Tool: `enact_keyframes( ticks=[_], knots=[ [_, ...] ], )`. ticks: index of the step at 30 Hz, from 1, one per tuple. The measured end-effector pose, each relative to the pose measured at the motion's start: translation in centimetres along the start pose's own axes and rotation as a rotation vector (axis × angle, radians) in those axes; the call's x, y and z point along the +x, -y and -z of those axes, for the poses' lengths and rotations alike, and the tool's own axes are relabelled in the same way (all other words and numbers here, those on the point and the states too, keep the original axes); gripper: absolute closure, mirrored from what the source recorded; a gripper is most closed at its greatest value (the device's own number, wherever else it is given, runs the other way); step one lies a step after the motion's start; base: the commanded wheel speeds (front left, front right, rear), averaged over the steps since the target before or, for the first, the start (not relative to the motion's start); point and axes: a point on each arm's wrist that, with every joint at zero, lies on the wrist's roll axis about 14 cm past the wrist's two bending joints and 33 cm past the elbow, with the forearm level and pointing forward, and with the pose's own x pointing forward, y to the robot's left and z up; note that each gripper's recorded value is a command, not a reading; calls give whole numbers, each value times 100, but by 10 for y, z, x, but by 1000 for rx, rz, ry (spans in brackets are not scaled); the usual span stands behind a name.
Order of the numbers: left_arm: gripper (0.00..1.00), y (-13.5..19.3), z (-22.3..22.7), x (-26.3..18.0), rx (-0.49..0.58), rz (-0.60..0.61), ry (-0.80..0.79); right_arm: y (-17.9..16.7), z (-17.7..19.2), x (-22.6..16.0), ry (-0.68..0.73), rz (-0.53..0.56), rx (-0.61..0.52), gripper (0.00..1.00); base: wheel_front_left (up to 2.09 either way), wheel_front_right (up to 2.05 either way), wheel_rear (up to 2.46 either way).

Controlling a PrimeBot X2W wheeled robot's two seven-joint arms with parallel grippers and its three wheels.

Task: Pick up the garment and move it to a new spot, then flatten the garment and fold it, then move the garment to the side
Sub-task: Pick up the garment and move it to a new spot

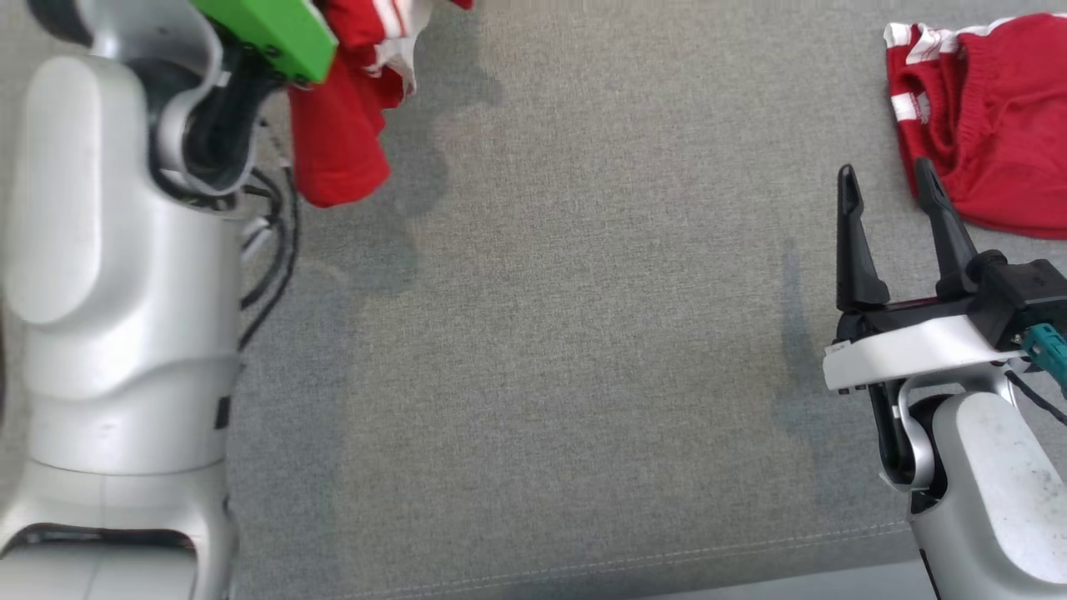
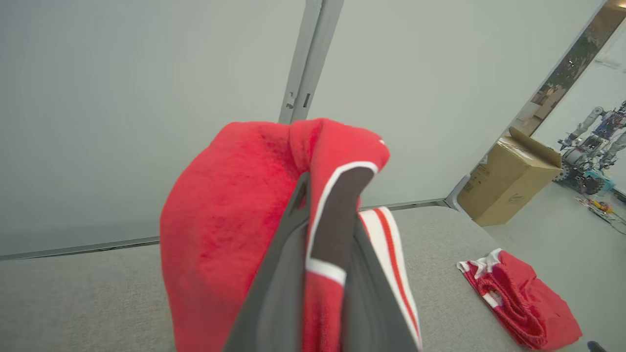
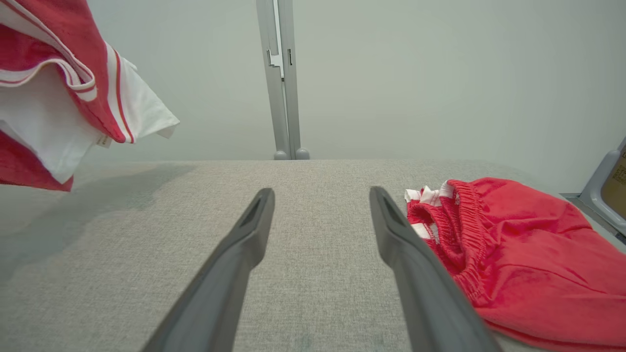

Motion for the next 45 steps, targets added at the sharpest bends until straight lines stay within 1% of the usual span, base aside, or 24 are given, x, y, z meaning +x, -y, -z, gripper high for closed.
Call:
enact_keyframes(
  ticks=[3,5,8,12,14,18,24,28,32,35,36,37,38,39,42,45],
  knots=[
    [100,45,-4,-3,-53,92,17,-3,-8,-4,15,-2,11,0,0,0,0],
    [100,61,1,-10,-73,128,4,-5,-14,-8,30,-3,14,0,0,0,0],
    [100,66,20,-28,-144,133,-36,-11,-22,-14,43,-12,30,0,0,0,0],
    [100,58,45,-52,-244,91,-72,-13,-29,-25,52,-16,38,0,0,0,0],
    [100,58,60,-64,-337,67,-96,-13,-28,-34,45,-14,39,0,0,0,0],
    [100,71,78,-74,-377,19,-114,-2,-33,-55,47,16,43,0,0,0,0],
    [100,87,76,-70,-342,18,-78,8,-40,-64,67,45,41,0,0,0,0],
    [100,94,76,-66,-291,18,-55,7,-43,-68,72,40,41,0,0,0,0],
    [100,105,88,-64,-222,33,-66,4,-42,-70,69,34,49,0,0,0,0],
    [100,110,104,-63,-149,42,-90,1,-40,-72,62,27,58,0,0,0,0],
    [93,111,109,-63,-133,44,-96,1,-38,-72,58,27,59,0,0,0,0],
    [63,112,116,-63,-103,49,-108,1,-37,-73,53,30,60,0,0,0,0],
    [30,113,123,-64,-76,53,-122,2,-36,-74,50,30,60,0,0,0,0],
    [0,114,130,-64,-62,57,-134,3,-35,-75,45,32,59,0,0,0,0],
    [0,118,147,-66,-36,71,-170,8,-30,-77,31,48,57,0,0,0,0],
    [0,119,159,-69,-36,72,-191,11,-26,-78,18,58,60,0,0,0,0]
  ],
)
